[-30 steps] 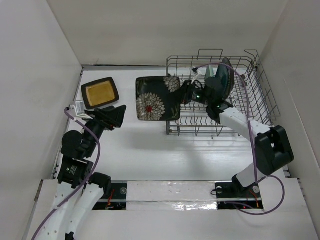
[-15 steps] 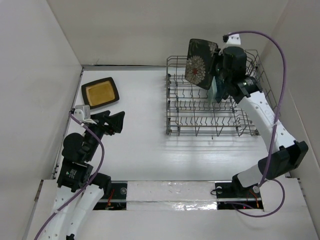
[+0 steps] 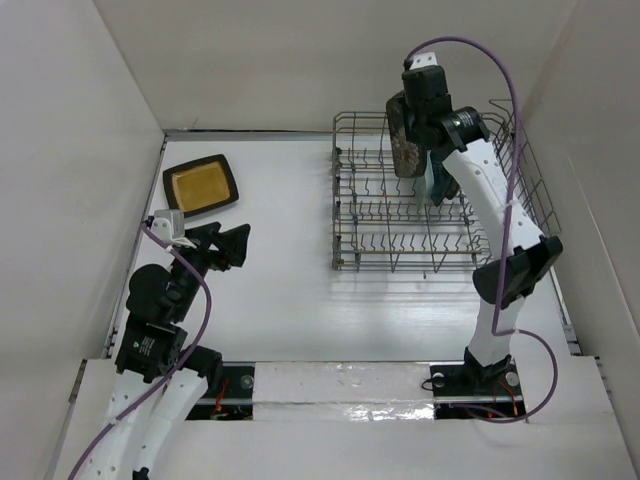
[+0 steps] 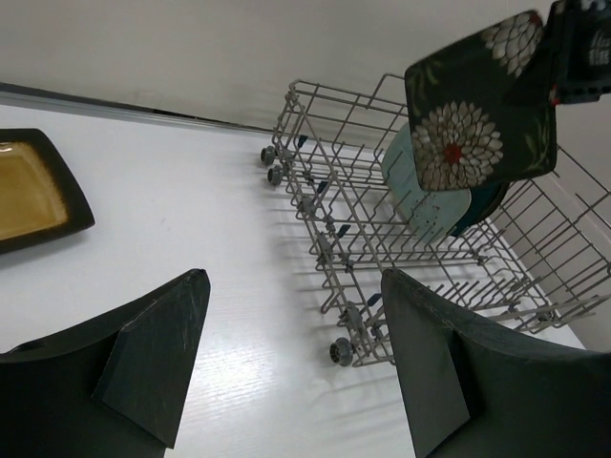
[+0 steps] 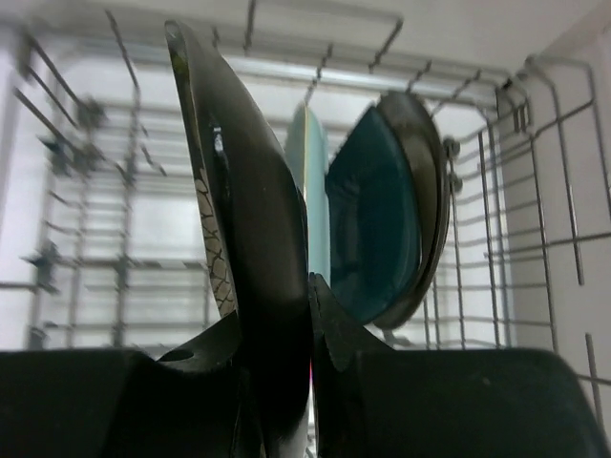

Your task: Load the plates into the dish rack

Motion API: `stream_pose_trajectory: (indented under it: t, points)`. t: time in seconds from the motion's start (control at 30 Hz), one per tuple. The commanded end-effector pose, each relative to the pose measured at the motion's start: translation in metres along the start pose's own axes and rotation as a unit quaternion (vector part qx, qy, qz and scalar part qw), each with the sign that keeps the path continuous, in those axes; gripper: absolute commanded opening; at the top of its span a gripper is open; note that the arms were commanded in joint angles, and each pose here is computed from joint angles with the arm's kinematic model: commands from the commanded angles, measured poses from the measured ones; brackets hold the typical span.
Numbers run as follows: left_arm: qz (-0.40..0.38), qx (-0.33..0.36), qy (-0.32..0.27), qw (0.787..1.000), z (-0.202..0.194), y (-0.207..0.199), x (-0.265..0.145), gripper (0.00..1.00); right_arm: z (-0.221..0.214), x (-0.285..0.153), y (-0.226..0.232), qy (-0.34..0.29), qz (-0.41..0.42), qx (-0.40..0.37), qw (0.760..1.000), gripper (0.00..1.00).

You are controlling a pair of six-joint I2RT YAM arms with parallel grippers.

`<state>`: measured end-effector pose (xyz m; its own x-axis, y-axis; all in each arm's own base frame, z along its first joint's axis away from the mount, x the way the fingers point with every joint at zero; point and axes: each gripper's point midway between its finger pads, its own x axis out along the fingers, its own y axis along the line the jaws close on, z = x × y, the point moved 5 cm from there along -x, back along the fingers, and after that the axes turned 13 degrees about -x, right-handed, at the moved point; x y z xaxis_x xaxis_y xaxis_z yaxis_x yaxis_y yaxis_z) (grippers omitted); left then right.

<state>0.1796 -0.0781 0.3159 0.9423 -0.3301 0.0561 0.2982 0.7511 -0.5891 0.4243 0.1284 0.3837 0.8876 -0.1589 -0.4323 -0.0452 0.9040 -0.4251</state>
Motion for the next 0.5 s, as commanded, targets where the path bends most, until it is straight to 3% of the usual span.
stream_pose_trajectory:
  t: [0.0, 0.47]
  points:
    - [-0.005, 0.008, -0.016, 1.0, 0.006, -0.002, 0.0, 0.7, 0.022, -0.023, -0.038, -0.031, -0.056, 0.019, 0.998, 0.0]
    - [-0.002, 0.01, -0.025, 1.0, 0.009, -0.002, -0.004, 0.69, -0.006, 0.027, -0.04, 0.045, -0.068, -0.015, 0.997, 0.0]
